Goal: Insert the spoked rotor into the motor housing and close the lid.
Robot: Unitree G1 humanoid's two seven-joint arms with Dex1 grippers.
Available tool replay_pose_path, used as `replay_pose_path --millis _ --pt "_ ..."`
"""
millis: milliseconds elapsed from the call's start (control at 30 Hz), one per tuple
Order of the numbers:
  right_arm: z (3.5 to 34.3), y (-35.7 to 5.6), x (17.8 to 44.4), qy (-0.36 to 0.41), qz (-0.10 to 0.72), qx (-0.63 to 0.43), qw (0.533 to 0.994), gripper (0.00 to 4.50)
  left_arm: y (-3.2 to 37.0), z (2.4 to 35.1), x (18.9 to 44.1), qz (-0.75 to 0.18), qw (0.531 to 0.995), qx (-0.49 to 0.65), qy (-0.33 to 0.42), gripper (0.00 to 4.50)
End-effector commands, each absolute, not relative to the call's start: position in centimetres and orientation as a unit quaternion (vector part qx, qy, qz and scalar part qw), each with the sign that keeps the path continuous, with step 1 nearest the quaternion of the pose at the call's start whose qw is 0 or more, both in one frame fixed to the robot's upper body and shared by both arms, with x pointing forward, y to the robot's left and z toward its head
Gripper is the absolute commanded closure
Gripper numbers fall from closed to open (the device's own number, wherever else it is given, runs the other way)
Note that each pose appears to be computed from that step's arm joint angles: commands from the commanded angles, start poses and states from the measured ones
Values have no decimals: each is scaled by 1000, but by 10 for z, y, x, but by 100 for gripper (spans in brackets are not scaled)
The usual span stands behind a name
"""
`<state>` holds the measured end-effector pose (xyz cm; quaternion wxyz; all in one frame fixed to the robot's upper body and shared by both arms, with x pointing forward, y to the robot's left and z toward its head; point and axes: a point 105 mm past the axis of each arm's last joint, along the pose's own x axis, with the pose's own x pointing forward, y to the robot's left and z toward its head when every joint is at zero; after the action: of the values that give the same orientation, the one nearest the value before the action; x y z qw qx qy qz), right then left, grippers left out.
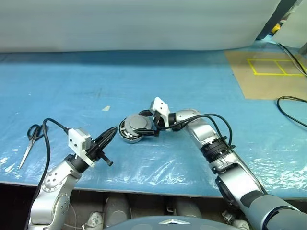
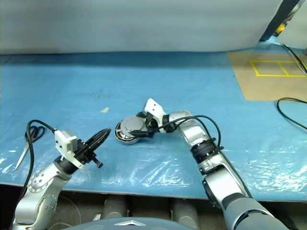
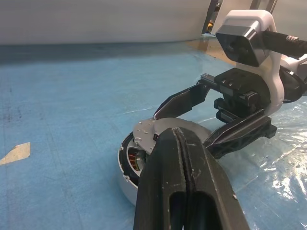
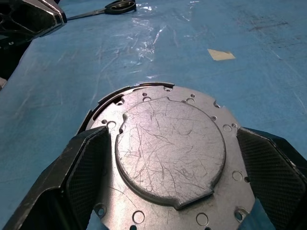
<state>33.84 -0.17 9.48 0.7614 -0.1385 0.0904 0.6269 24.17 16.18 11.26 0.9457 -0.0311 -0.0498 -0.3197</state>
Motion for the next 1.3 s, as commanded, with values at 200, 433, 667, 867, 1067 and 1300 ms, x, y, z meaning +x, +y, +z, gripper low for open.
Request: replay_pose_path --millis 200,433,667,867,1067,1300 --pt "104 10 340 66 629 -165 757 155 171 118 242 -299 952 -19 -68 450" --pt "117 18 341 52 620 -174 763 155 188 118 241 -264 962 -12 -70 450" --pt "133 31 342 51 608 -193 769 155 189 109 238 -257 964 -17 -57 450" --pt "140 37 342 46 599 -237 763 155 189 104 240 -257 965 -21 -52 450" --pt "145 51 340 72 600 -192 773 155 187 102 243 -258 964 -24 -52 450" --pt "132 59 337 108 588 -156 786 155 186 101 245 -257 965 -25 -52 450"
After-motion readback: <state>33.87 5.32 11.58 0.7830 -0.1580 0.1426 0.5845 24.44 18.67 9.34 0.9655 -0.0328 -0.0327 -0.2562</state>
